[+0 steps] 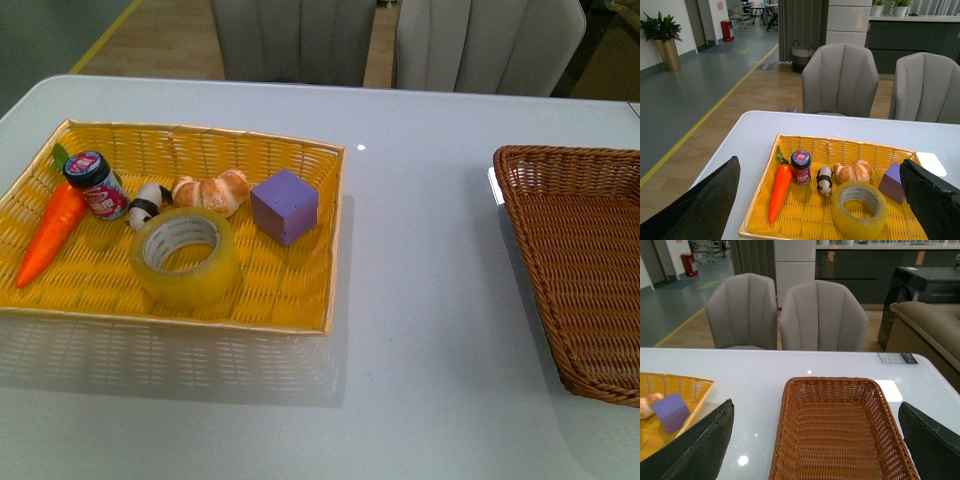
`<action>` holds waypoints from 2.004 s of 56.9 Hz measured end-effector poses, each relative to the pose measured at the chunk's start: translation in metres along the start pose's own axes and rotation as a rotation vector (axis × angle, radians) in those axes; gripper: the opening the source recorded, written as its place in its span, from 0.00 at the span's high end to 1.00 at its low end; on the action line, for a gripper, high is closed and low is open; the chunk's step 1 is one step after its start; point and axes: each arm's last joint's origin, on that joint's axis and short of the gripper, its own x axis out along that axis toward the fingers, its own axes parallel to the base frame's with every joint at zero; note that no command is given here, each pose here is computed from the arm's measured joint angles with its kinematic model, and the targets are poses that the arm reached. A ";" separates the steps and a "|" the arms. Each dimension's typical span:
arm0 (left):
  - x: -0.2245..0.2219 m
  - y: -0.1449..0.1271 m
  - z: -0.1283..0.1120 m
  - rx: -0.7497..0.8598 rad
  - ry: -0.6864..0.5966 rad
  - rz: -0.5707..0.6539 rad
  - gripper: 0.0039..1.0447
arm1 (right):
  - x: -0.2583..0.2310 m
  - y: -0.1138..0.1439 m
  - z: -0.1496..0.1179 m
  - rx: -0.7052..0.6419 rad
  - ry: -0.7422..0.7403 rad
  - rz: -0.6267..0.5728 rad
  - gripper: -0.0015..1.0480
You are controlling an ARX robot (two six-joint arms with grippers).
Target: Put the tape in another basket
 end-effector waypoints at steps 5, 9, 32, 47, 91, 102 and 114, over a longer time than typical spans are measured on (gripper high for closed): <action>0.000 0.000 0.000 0.000 0.000 0.000 0.08 | 0.000 0.000 0.000 0.000 0.000 0.000 0.09; 0.000 0.000 0.000 0.000 0.000 0.000 0.08 | 0.000 0.000 0.000 0.000 0.000 0.000 0.09; 0.000 0.000 0.000 0.000 0.000 0.000 0.08 | 0.000 0.000 0.000 0.000 0.000 0.000 0.09; 0.000 0.000 0.000 0.000 0.000 0.000 0.08 | 0.000 0.000 0.000 0.000 0.000 0.000 0.09; 0.000 0.000 0.000 0.000 0.000 0.000 0.08 | 0.271 -0.149 -0.084 -0.190 0.741 -0.138 0.09; 0.000 0.000 0.000 0.000 0.000 0.000 0.08 | 0.293 -0.164 -0.112 -0.165 0.819 -0.148 0.09; 0.000 0.000 0.000 0.000 0.000 0.000 0.08 | 0.294 -0.166 -0.131 -0.150 0.879 -0.133 0.09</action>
